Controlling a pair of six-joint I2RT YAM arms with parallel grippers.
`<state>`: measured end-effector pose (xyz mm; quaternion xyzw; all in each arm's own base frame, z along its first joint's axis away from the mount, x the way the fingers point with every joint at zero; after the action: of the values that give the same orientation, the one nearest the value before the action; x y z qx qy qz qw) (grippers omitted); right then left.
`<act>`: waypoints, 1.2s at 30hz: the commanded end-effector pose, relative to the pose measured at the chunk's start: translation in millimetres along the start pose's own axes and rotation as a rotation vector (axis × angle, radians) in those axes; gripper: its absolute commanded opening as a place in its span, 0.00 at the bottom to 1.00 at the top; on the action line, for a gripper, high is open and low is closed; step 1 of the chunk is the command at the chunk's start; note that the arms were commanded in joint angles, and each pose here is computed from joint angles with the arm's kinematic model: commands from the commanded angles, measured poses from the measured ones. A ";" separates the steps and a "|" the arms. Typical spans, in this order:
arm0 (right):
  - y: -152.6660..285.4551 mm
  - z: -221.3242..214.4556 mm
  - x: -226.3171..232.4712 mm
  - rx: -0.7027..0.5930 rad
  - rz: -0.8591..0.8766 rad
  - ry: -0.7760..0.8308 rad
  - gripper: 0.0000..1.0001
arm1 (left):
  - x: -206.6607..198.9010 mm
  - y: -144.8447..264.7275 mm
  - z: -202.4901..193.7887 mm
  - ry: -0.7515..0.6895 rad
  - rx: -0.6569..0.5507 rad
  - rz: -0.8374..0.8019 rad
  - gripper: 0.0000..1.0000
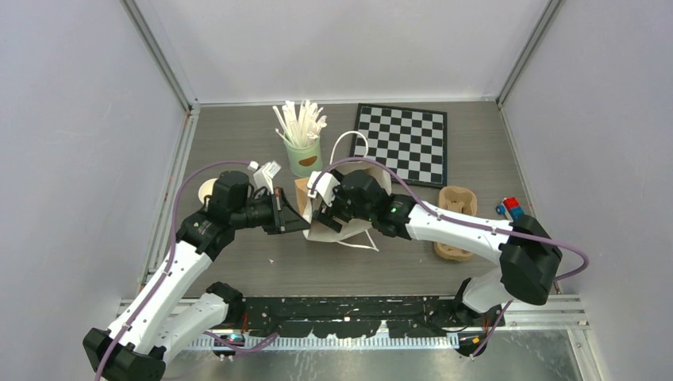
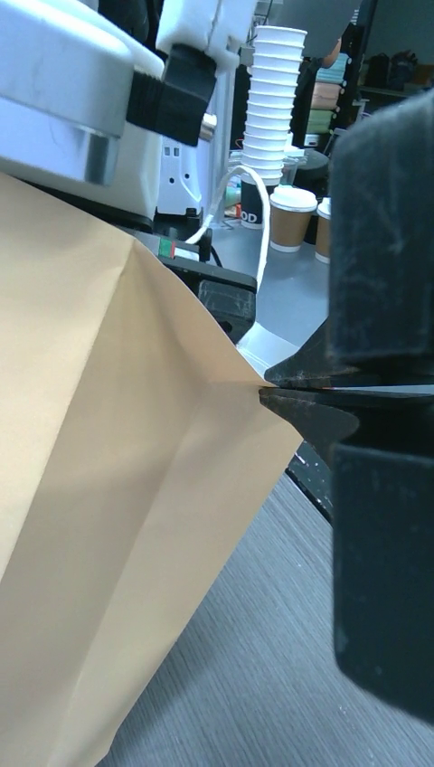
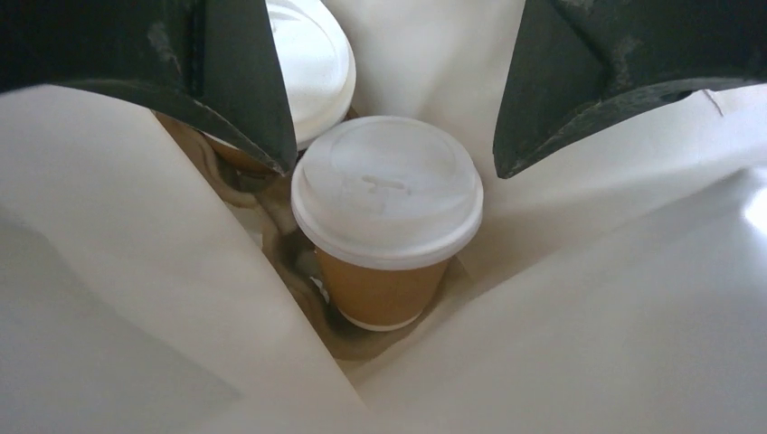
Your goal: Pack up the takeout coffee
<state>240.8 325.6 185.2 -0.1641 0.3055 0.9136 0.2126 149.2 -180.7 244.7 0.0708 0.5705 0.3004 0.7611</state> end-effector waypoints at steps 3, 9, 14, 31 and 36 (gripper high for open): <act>13.7 3.7 -3.5 -0.054 -0.008 0.055 0.90 | -2.5 1.1 1.8 -0.008 -0.010 0.003 0.00; 6.4 3.1 4.8 -0.088 0.108 0.090 0.93 | -5.5 1.7 2.7 -0.006 -0.004 -0.001 0.00; -2.8 -0.6 9.0 -0.086 0.135 0.109 0.94 | -7.3 0.9 4.2 -0.003 -0.003 -0.006 0.00; -20.8 -0.4 -12.4 -0.104 -0.031 0.133 0.78 | -10.2 3.4 4.3 0.016 -0.010 -0.007 0.00; -12.2 4.4 -9.6 -0.136 -0.011 0.141 0.73 | -10.4 5.3 4.2 0.017 -0.017 -0.002 0.00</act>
<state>256.0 334.6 172.2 -0.2308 0.2829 0.9134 0.1800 152.7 -180.5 238.2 0.0760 0.5857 0.3156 0.7427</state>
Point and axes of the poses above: each gripper's point midway between its finger pads, its own y axis back along the fingers, its own x axis along the line the jaws close on, z = x × y, the point moved 4 cm from there along y, back along the fingers, and after that the axes turned 10 degrees about y, right-handed, at the moved point
